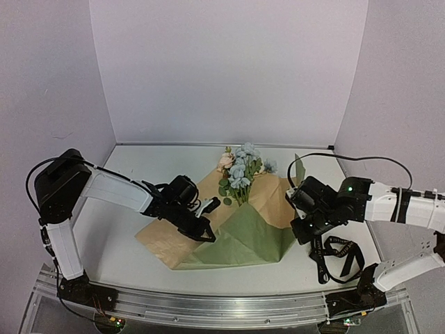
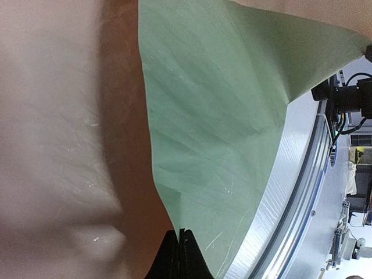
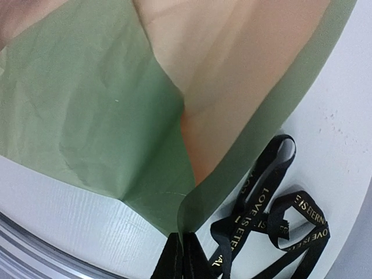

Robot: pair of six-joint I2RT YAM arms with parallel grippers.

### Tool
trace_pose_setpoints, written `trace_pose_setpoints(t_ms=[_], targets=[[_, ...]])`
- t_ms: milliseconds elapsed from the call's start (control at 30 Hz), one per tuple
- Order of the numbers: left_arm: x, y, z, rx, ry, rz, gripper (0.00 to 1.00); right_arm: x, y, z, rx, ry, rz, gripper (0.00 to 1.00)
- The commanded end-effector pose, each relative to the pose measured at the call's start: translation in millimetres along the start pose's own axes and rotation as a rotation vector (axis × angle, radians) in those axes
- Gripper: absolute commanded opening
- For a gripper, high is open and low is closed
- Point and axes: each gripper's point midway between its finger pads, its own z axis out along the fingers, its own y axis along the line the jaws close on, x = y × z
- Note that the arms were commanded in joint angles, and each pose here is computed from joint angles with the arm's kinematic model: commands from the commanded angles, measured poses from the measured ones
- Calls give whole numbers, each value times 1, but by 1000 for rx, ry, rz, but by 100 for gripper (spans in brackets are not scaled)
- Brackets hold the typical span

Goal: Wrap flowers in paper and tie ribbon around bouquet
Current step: Fold the one-fourth-folded wrapping paper at the center of the board.

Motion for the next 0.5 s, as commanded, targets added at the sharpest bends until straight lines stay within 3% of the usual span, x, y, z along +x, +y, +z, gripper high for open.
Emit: trace_pose_setpoints(t_ms=[0, 467], targets=[[-25, -3, -1, 5, -53, 15, 0, -17, 36, 0, -123, -2, -56, 0], [-24, 3, 5, -13, -35, 4, 0, -57, 118, 34, -386, 41, 77, 0]])
